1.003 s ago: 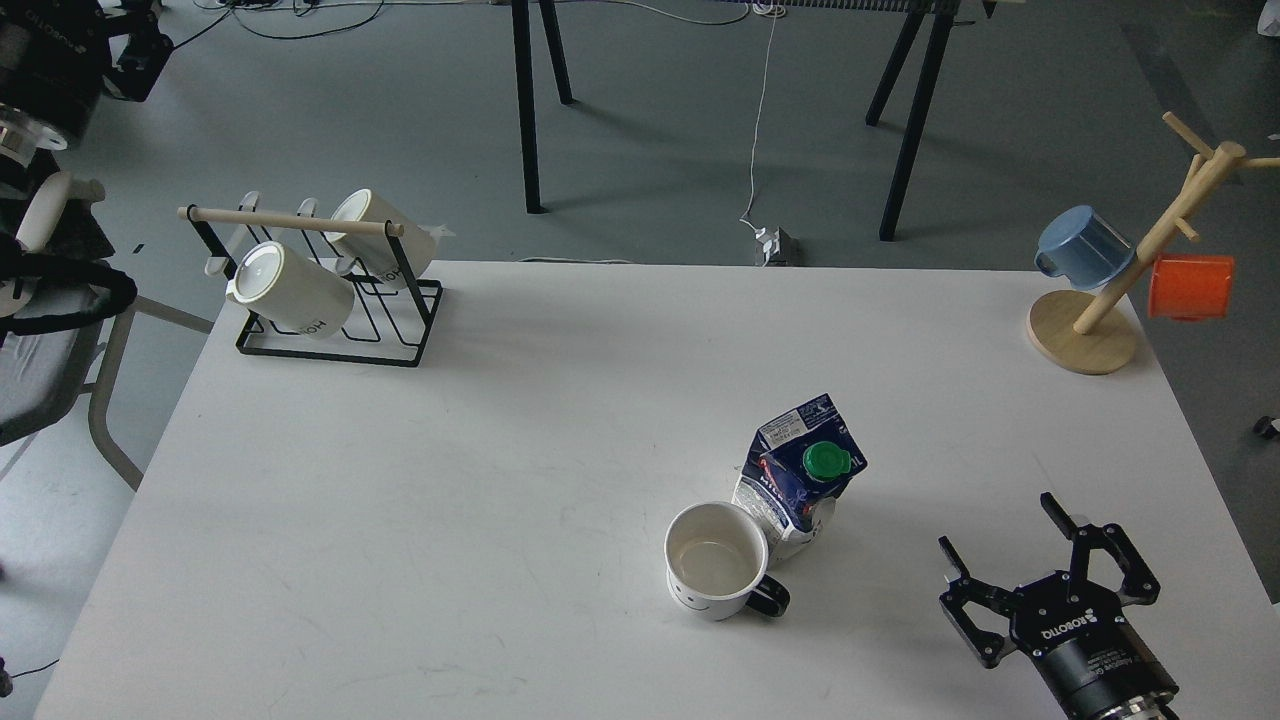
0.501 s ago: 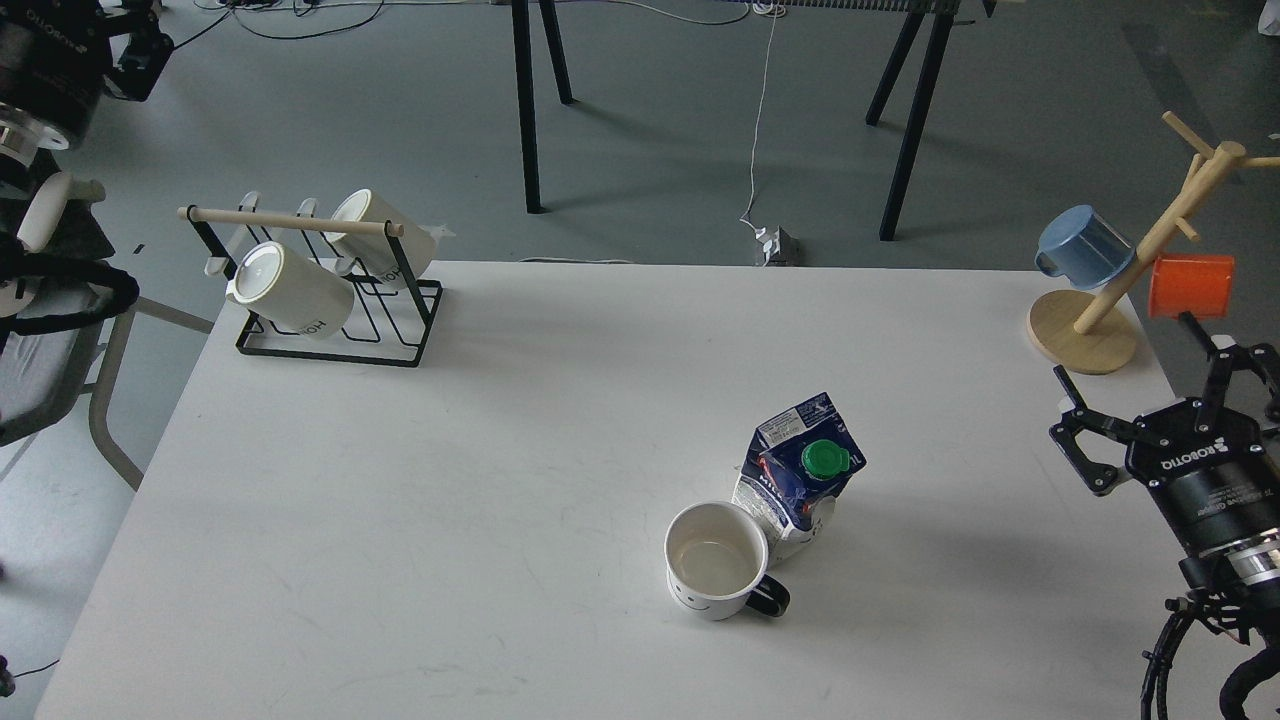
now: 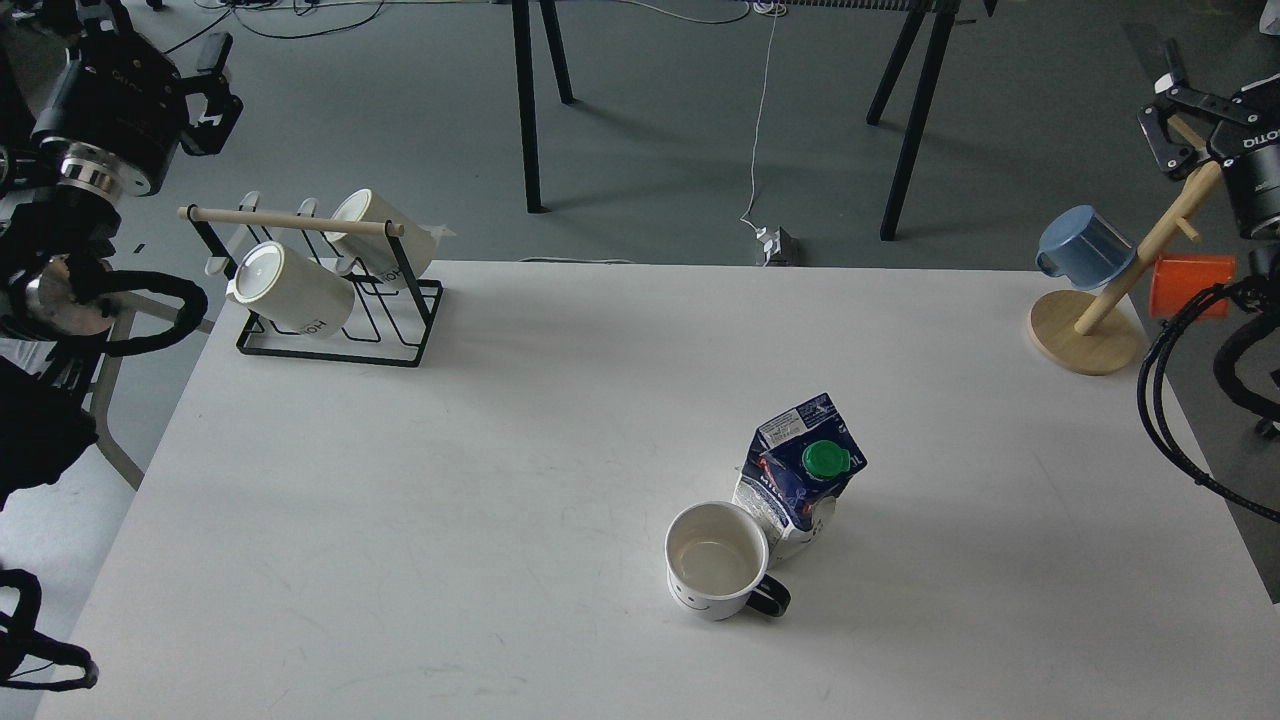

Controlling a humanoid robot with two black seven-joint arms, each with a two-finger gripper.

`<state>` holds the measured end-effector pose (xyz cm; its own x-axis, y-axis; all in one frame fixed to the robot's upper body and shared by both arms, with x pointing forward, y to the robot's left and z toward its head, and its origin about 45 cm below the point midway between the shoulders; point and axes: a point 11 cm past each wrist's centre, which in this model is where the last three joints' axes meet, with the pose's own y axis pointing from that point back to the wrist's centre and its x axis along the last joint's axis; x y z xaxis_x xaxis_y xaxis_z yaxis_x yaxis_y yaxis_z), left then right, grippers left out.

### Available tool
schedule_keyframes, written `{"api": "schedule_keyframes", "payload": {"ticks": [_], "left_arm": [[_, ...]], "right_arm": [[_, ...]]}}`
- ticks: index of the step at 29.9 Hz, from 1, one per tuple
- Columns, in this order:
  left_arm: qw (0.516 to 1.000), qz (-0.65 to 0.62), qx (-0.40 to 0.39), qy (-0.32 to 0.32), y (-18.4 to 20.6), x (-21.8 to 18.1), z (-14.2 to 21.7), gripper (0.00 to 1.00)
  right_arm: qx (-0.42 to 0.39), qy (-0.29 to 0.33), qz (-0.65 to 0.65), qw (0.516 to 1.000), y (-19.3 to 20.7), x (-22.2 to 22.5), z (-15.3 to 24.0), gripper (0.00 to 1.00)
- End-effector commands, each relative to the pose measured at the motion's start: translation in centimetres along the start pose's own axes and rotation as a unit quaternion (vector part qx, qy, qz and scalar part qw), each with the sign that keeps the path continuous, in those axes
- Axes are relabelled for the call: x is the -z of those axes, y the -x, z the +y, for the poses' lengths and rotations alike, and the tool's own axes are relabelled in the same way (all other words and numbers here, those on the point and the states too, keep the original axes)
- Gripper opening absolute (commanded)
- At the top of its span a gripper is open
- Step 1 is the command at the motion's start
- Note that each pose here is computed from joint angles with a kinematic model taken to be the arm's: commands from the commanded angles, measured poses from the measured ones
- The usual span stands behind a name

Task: Place cup and milk with both arms

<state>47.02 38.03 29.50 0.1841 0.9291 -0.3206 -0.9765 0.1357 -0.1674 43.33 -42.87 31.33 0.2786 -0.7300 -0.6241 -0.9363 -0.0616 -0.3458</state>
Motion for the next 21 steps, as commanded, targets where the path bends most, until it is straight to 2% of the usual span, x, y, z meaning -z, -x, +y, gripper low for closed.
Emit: {"api": "schedule_keyframes", "payload": {"ticks": [1,7,10,16,21], "left_arm": [[1.0,0.028,-0.001,-0.013,0.6,1.9,0.0,0.99],[0.997,0.065,-0.015,-0.045,1.4,5.8,-0.1,0.99],[0.995,0.084,-0.012,-0.06,2.8,7.6,-0.3,0.99],[0.994,0.096,-0.017,-0.056,3.1,7.7,-0.5,0.99],[0.994,0.102,-0.005,-0.034,4.2,5.9,-2.0,0.99]], "right_arm": [[-0.017,0.0,0.001,1.0,-0.7,-0.3,-1.1,1.0],[-0.05,0.082,-0.03,0.995,-1.4,-4.9,-2.5,1.0],[-0.047,0.087,-0.046,0.994,-0.8,-6.3,-2.7,1.0],[-0.043,0.082,-0.047,0.995,-0.5,-6.8,-2.7,1.0],[-0.043,0.078,-0.048,0.995,-0.5,-6.5,-2.8,1.0]]}}
